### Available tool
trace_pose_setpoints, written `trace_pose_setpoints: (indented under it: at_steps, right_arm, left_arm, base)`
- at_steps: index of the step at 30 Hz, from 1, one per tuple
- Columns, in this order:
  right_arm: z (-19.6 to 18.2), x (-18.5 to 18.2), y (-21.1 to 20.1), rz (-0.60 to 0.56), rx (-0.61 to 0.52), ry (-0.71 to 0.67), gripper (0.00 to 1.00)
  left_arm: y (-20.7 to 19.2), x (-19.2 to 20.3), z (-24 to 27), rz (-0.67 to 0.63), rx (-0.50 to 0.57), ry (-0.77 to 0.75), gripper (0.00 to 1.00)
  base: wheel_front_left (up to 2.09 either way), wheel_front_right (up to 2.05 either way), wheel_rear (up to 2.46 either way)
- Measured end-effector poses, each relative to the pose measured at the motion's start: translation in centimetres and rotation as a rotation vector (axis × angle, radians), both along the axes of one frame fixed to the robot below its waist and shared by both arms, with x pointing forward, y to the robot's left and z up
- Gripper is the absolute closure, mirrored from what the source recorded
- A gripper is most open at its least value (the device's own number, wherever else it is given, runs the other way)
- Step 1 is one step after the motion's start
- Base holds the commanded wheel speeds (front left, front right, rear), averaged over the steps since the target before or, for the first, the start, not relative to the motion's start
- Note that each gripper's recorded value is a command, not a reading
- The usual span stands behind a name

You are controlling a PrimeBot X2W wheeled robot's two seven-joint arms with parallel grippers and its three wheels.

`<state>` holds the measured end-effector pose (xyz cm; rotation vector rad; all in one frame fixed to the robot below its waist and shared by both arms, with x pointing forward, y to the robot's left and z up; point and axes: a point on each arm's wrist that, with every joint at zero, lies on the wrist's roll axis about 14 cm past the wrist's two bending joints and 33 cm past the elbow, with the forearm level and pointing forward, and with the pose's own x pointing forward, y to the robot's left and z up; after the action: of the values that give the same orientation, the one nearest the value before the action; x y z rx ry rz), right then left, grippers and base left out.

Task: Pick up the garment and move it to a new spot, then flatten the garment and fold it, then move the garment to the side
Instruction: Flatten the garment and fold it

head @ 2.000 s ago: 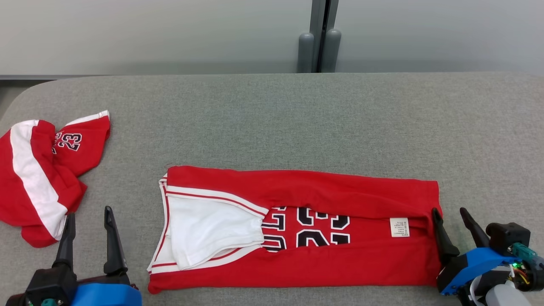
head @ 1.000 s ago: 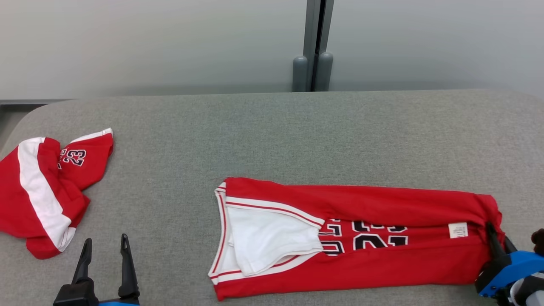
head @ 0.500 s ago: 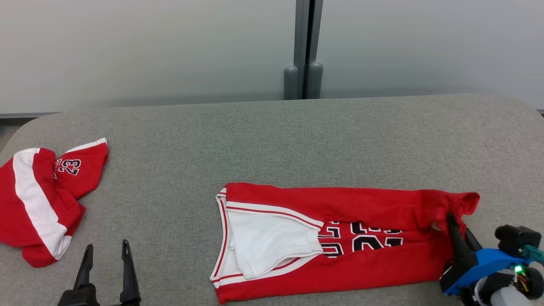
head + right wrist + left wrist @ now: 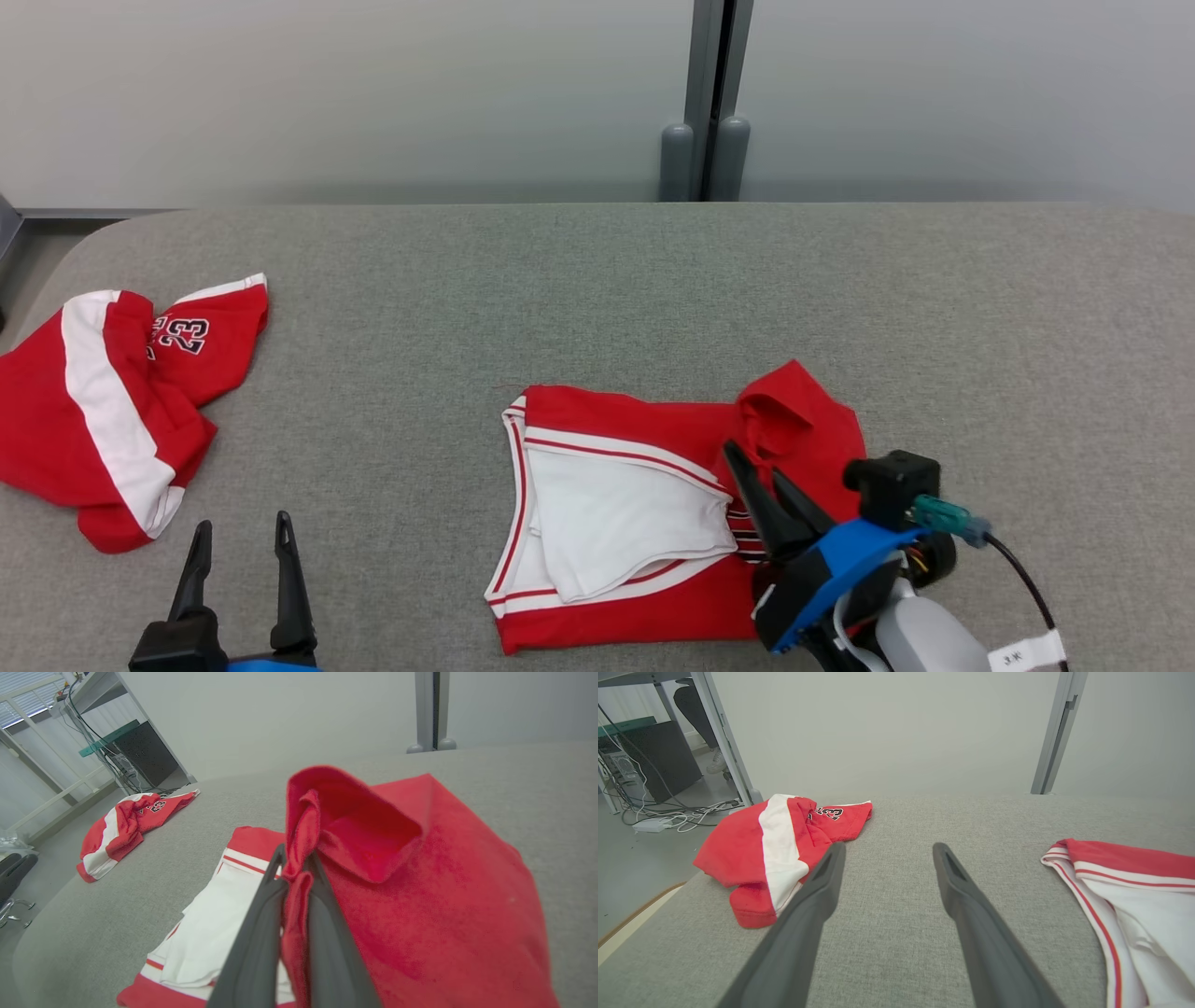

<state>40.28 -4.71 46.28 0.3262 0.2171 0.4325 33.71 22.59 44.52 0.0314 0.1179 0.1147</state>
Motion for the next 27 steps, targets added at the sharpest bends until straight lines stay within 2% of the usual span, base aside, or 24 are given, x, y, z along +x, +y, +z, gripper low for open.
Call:
trace_pose_setpoints:
  at_steps: [10, 24, 25, 26, 27]
  right_arm:
    - [1.2, 0.3, 8.0, 0.236, 0.032, -0.019, 1.00]
    - [-1.4, -0.6, 11.7, 0.358, 0.051, 0.056, 1.00]
    - [-1.5, -0.5, 11.7, 0.358, 0.051, 0.058, 0.85]
    - [-1.6, -0.6, 11.8, 0.359, 0.053, 0.059, 0.57]
    - [-1.7, -0.6, 11.8, 0.361, 0.050, 0.062, 0.00]
  left_arm:
    - [0.4, 0.7, 0.0, 0.012, -0.003, -0.002, 0.00]
    - [0.7, 1.1, -0.5, 0.025, -0.013, 0.017, 0.00]
    - [0.7, 1.2, -0.5, 0.024, -0.013, 0.015, 0.00]
    - [0.6, 1.3, -0.5, 0.022, -0.013, 0.014, 0.00]
    - [0.6, 1.4, -0.4, 0.020, -0.014, 0.013, 0.00]
  base:
    - [0.00, 0.00, 0.00]
    - [0.00, 0.00, 0.00]
    - [0.00, 0.00, 0.00]
    - [0.00, 0.00, 0.00]
    - [0.00, 0.00, 0.00]
